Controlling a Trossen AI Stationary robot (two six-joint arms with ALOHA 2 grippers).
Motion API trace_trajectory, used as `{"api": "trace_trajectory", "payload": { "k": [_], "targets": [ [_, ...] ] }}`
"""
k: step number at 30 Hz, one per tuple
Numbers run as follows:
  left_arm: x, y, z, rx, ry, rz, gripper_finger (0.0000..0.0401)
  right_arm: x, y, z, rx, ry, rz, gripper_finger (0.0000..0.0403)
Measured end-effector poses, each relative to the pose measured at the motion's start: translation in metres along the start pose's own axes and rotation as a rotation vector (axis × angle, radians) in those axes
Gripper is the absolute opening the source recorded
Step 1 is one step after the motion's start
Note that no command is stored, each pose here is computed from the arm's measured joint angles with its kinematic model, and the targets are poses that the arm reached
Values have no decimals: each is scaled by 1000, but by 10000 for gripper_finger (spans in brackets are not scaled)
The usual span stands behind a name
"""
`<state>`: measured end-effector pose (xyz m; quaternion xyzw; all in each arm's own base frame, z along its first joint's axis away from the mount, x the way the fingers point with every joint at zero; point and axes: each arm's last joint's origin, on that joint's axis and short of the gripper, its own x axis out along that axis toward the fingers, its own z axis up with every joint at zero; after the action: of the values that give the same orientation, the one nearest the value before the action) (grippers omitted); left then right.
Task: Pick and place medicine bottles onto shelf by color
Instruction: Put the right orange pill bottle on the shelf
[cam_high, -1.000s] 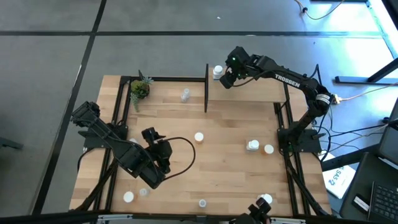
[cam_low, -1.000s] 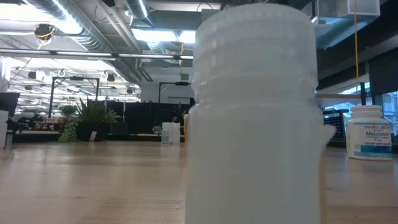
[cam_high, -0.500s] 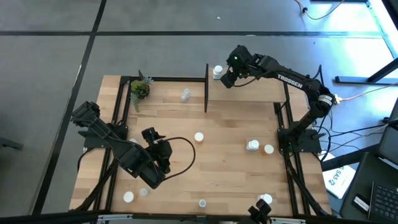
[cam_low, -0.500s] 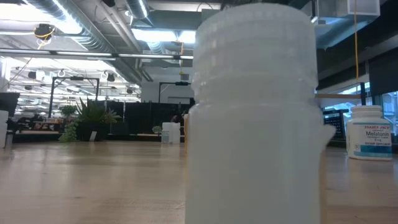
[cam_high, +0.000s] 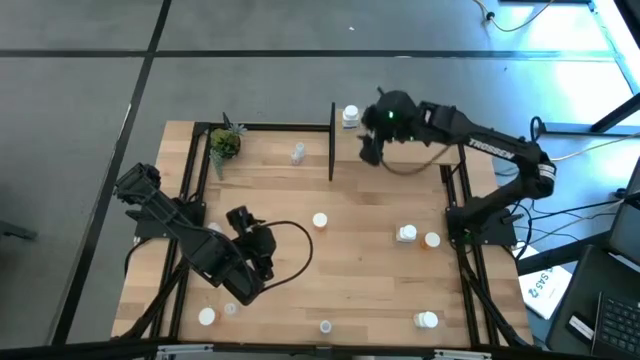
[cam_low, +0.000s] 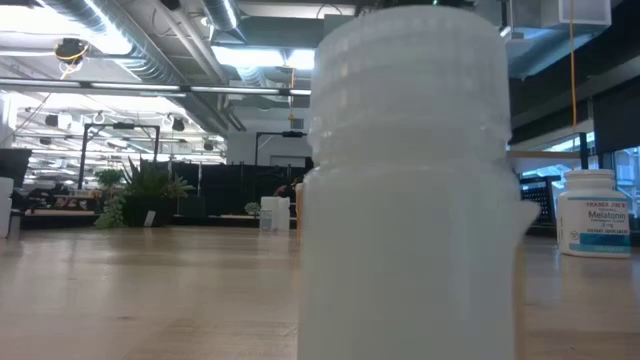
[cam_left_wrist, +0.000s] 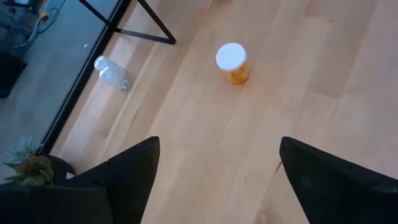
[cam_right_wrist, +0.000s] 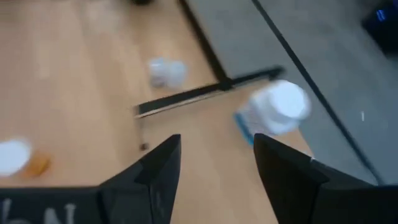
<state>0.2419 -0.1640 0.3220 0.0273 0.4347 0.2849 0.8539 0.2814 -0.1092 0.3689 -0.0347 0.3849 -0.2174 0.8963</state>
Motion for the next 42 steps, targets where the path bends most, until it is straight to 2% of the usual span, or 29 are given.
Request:
{"api": "trace_trajectory", "payload": {
  "k": [3, 11, 15, 20, 25, 31, 34, 37, 39, 42],
  "targets": [
    [-3, -2, -3, -7, -5, -9, 327, -11, 31, 1, -141, -6, 70, 205],
    [-17, -9, -14, 2, -64, -32, 327, -33, 99, -12, -373, 33, 245, 204],
    [-22, -12, -18, 6, -99, -38, 327, -39, 126, -26, -410, 56, 309, 204],
    [-20, -17, -20, -1, -121, -54, 327, -43, 156, -47, -373, 115, 356, 204],
    [-6, -23, -32, 13, -117, -41, 327, -55, 181, -64, -389, 106, 288, 204],
    [15, -35, -41, 27, -142, -72, 327, -74, 200, -76, -380, 84, 234, 204],
    [24, -39, -43, 40, -154, -80, 327, -80, 203, -84, -389, 96, 179, 204],
    [33, -41, -42, 44, -164, -82, 327, -85, 199, -94, -396, 132, 66, 204],
    [41, -41, -41, 53, -177, -71, 327, -87, 195, -98, -364, 144, -13, 204],
    [52, -41, -38, 61, -202, -62, 327, -89, 194, -100, -313, 147, -51, 204]
  ]
}}
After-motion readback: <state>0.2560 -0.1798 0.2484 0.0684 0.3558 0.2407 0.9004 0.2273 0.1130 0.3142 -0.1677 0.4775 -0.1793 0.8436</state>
